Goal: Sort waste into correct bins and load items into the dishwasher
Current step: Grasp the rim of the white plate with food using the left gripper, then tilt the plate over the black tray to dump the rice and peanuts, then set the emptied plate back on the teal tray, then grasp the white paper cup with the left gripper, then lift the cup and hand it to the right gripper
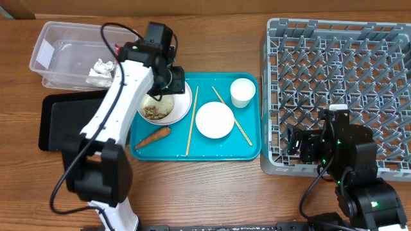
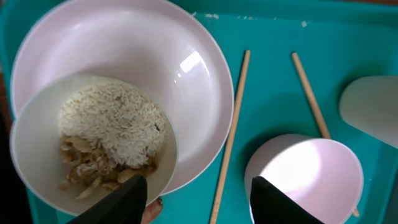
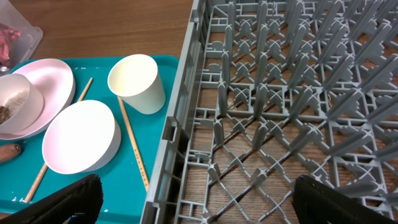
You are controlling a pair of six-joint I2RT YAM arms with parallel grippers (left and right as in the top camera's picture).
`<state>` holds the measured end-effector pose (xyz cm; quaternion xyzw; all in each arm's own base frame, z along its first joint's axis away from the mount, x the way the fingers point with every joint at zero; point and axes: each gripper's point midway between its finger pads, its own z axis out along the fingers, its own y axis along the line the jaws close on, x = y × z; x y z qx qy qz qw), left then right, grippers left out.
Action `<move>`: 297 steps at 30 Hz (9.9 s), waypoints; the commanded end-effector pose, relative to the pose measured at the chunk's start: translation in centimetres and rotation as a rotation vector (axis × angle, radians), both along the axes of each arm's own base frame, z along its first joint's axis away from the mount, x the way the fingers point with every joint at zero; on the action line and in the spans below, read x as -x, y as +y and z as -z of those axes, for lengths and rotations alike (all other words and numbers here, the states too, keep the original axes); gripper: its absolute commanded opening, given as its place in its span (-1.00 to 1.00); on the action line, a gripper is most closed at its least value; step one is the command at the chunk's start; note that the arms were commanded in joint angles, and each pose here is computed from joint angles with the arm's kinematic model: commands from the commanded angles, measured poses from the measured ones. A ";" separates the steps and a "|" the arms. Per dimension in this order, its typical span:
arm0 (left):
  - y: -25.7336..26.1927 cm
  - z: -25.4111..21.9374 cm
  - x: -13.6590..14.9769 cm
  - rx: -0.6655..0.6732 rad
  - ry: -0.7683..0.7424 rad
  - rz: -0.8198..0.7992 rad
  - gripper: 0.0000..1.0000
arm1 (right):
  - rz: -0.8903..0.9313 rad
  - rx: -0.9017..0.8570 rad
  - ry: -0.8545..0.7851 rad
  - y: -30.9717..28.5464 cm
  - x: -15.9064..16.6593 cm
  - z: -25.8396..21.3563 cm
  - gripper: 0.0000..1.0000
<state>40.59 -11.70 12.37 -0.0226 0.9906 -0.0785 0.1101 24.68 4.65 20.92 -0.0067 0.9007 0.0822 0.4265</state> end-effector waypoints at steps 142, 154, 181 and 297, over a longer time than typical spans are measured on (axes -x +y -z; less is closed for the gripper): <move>19.6 -4.1 1.9 1.485 -0.156 -0.487 -0.92 | -0.007 -0.008 -0.023 0.2 0.1 -1.2 1.00; 20.3 -4.1 2.3 1.546 -0.045 -0.613 -0.91 | -0.007 -0.008 -0.020 0.2 0.1 -1.1 1.00; 10.9 -6.0 5.0 0.845 -0.157 -0.045 -0.92 | -0.007 -0.008 -0.025 0.2 0.0 -1.2 1.00; -14.2 -13.8 2.4 1.307 0.113 0.457 -0.92 | -0.737 -0.497 -0.188 13.8 -5.6 -5.6 1.00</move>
